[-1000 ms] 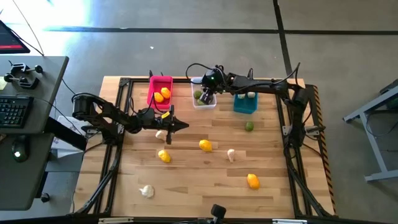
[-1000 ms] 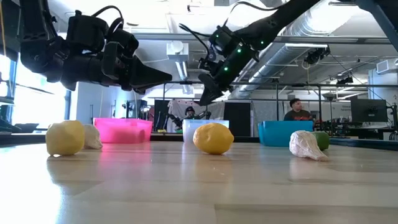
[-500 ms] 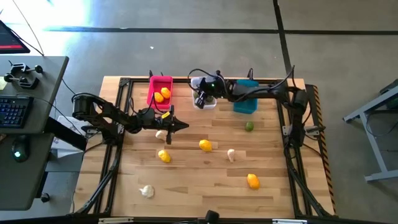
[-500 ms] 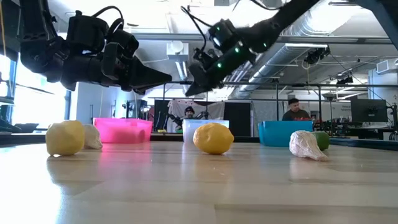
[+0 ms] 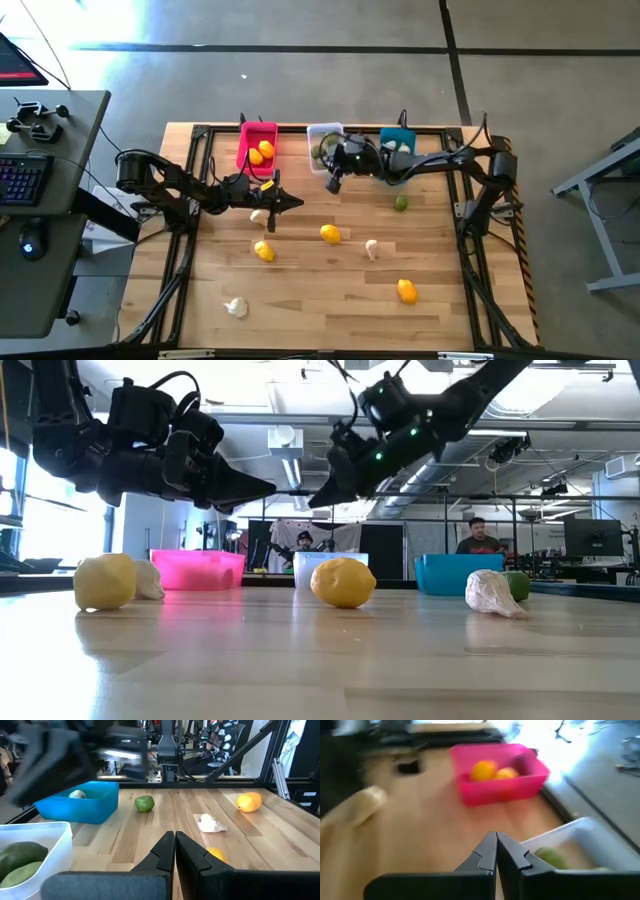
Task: Sort produce into baskets
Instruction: Put the white garlic into the blue bin
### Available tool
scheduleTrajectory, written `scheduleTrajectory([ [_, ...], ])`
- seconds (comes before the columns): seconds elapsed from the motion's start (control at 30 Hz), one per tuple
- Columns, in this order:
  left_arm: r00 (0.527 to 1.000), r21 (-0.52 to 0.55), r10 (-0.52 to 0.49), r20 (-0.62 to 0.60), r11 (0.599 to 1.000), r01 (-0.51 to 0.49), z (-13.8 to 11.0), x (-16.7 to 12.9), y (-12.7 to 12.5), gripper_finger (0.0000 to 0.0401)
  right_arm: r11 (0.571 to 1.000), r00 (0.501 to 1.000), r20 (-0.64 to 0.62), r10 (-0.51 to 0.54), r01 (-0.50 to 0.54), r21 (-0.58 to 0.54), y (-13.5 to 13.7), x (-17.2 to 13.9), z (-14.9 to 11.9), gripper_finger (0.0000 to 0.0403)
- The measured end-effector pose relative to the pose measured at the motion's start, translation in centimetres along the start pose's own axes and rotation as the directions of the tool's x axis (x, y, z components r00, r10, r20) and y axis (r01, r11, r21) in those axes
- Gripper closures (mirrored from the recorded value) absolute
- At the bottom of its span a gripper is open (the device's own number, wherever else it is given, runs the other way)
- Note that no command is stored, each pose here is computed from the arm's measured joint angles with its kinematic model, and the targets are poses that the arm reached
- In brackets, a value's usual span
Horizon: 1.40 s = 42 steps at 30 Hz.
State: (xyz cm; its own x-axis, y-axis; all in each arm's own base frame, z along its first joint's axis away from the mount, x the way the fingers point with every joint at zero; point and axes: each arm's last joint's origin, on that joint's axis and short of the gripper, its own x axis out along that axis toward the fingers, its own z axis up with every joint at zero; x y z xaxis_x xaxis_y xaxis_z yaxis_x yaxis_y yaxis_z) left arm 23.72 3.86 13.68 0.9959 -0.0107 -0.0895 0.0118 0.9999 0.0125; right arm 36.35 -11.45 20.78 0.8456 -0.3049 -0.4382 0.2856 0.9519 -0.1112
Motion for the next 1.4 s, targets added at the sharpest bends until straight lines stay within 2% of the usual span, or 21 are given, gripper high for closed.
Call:
scheduleTrajectory([
  [0.13,1.0,0.0,0.0,0.0,1.0,0.0,0.0,0.0,0.0,0.0401,0.995,0.991,-0.088,0.1,-0.102,-0.022,1.7,0.1,-1.0,0.0403],
  [0.37,1.0,-0.001,-0.001,-0.007,1.0,0.001,-0.1,0.0,0.0,0.0401,0.99,0.977,-0.169,0.133,-0.139,-0.029,3.2,1.2,-2.8,0.0403],
  [0.57,1.0,-0.002,-0.001,-0.007,1.0,0.001,-0.1,0.0,0.0,0.0401,0.999,0.979,-0.203,0.021,-0.03,-0.04,2.5,1.9,-3.6,0.0403],
  [0.77,1.0,0.004,-0.001,-0.007,1.0,0.001,-0.1,0.0,0.0,0.0401,1.0,0.976,-0.217,-0.029,0.03,0.0,0.7,2.6,-4.4,0.0403],
  [1.0,1.0,0.004,-0.001,-0.008,1.0,0.001,-0.1,0.0,0.0,0.0401,0.999,0.985,-0.17,-0.037,0.042,0.025,-0.4,3.7,-5.0,0.0403],
  [1.4,1.0,0.006,0.0,-0.009,1.0,0.0,-0.1,0.0,0.0,0.0401,0.999,0.996,-0.083,-0.041,0.041,-0.002,-0.4,3.5,-3.9,0.0403],
])
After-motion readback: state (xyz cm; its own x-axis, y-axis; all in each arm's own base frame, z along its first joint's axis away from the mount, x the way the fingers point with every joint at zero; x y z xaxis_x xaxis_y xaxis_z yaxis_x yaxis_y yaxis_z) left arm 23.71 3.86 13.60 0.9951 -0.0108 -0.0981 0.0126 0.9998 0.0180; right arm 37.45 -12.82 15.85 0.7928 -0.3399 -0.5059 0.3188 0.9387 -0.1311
